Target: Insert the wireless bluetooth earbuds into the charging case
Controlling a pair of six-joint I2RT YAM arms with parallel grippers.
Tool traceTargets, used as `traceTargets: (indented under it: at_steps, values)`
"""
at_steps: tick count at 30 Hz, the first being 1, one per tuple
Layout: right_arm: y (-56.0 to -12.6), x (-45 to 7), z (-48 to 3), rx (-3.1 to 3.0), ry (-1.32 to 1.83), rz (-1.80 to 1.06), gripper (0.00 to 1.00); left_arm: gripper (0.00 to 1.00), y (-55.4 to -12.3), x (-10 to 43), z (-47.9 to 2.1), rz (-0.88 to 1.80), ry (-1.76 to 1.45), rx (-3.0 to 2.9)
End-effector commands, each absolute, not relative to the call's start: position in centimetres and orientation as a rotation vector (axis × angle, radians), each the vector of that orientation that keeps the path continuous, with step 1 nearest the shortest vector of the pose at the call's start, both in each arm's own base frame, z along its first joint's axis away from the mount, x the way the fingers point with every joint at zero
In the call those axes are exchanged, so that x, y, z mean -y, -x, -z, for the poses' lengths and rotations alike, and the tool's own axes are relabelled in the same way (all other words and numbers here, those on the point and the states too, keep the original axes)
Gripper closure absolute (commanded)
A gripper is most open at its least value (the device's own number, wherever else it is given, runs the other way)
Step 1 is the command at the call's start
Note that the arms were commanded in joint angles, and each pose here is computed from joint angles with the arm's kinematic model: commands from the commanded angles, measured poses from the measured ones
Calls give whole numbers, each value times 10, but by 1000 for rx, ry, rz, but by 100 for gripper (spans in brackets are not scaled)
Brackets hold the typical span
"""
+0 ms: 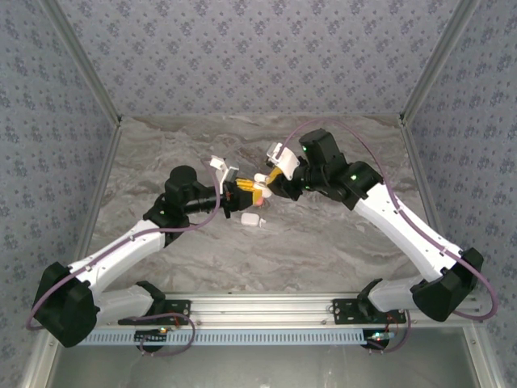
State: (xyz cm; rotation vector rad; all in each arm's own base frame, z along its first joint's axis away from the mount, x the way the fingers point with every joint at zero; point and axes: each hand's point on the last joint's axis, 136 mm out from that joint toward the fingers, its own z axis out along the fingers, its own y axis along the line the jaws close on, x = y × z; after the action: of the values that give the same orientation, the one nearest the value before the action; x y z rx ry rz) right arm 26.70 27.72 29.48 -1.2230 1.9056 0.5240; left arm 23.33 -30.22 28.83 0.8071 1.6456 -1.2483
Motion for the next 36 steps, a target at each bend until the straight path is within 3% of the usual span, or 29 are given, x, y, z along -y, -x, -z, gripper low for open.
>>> traceTargets:
  at_steps: [1,24,36]
  values:
    - [-261,-277,-298,-1938,1224,-580,74,91,-230,304,-315,1236,-838,-1529]
    - [-268,-261,-291,-1971,1242,-425,75,91,-226,307,-315,1219,-881,-1510]
    - [-248,-274,-295,-1930,1306,-573,74,91,-226,308,-314,1219,-886,-1512]
